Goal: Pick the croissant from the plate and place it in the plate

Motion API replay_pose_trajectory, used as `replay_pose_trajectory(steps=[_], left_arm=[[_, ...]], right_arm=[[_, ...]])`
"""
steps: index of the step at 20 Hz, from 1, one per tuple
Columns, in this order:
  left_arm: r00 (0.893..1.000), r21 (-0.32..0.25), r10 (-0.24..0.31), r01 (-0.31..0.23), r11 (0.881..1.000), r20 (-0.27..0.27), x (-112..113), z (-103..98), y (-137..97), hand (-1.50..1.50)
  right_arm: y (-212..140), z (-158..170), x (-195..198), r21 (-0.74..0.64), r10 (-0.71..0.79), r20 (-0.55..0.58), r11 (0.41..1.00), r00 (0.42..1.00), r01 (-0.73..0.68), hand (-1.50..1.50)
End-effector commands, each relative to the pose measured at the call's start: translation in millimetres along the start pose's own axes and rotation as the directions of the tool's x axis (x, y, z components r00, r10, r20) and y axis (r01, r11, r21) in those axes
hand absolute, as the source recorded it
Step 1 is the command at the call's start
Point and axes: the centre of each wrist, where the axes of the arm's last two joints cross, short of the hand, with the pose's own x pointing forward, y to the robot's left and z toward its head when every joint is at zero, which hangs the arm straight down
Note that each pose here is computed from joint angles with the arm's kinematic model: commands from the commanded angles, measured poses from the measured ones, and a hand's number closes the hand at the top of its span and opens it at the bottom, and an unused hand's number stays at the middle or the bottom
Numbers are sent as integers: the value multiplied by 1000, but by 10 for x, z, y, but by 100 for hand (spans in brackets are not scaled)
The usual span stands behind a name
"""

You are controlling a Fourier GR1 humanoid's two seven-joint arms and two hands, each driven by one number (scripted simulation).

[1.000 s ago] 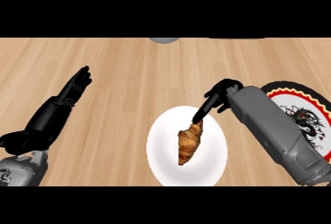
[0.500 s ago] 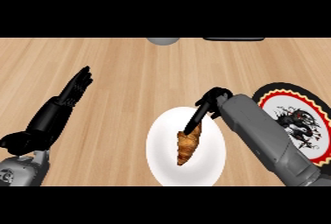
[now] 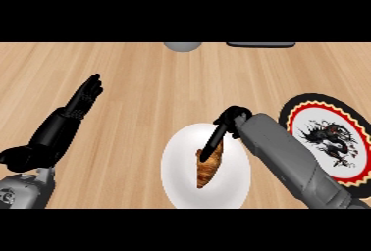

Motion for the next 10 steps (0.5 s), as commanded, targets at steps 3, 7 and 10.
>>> replay_pose_trajectory(steps=[3,7,10], left_arm=[[1000,-7,-15,15,1000,5,25,-11,6,0],[1000,9,-18,18,1000,-4,-90,63,107,0],[1000,-8,-14,14,1000,1,36,45,74,0]], right_arm=[[349,-291,-63,145,66,-97,988,993,-52,150],[342,-151,-18,36,134,-32,990,990,-133,150],[357,-205,-101,7,160,-58,987,985,-160,150]])
